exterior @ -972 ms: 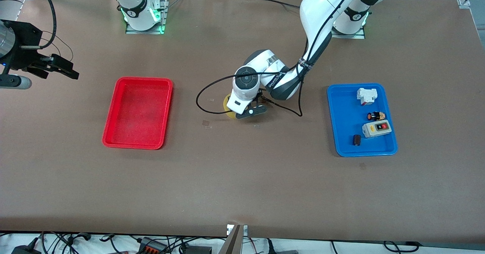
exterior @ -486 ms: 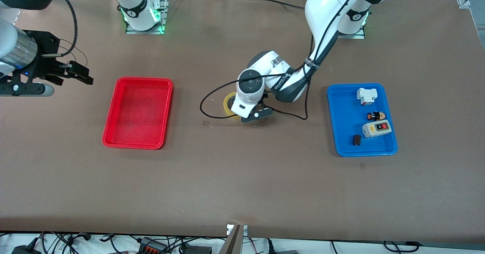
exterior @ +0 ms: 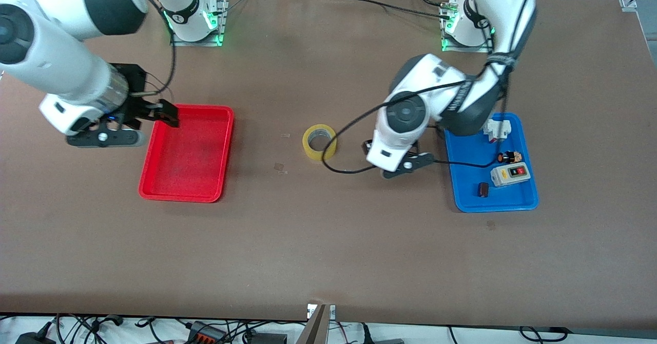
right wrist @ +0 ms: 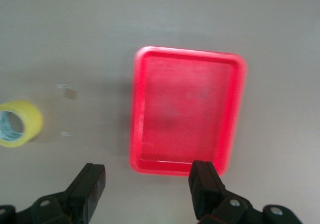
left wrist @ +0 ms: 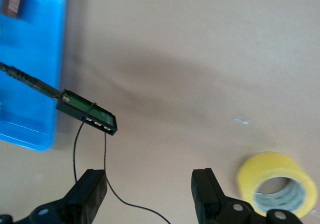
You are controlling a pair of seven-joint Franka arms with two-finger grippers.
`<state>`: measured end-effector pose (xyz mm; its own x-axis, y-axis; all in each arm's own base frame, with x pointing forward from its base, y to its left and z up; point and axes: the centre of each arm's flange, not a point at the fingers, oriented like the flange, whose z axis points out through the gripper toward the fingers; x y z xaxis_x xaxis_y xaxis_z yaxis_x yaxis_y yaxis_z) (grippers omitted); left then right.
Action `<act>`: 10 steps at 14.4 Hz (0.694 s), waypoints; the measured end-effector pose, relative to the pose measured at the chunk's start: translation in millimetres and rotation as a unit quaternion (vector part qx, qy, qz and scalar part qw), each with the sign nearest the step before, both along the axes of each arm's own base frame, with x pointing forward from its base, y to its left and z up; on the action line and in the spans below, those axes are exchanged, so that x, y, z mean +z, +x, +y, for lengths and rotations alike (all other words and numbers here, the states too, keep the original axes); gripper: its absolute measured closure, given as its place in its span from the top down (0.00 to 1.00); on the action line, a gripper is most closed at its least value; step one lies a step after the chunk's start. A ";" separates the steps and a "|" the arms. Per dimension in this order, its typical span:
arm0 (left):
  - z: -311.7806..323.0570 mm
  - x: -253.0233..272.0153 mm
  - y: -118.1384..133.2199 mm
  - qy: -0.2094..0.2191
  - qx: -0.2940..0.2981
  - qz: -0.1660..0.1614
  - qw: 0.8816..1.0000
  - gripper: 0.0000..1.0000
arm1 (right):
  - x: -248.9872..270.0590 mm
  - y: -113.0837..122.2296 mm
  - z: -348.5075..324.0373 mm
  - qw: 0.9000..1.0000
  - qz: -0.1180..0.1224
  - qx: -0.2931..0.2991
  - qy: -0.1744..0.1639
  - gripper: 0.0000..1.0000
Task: Place and move tape with both arms
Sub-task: 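Retract the left gripper while the right gripper reaches the tape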
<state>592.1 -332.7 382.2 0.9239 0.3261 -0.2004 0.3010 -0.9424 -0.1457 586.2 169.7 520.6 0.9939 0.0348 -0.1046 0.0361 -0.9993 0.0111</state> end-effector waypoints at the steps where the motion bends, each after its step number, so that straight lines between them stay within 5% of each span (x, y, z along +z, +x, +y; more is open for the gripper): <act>1: 23.3 11.9 7.1 -0.002 -0.012 0.005 1.000 1.00 | -8.5 0.4 16.3 1.000 0.001 -0.003 0.006 0.99; 10: 223.1 126.2 40.7 -0.049 -0.119 0.054 0.990 1.00 | -101.9 -20.0 173.9 0.999 -0.015 -0.033 0.007 0.98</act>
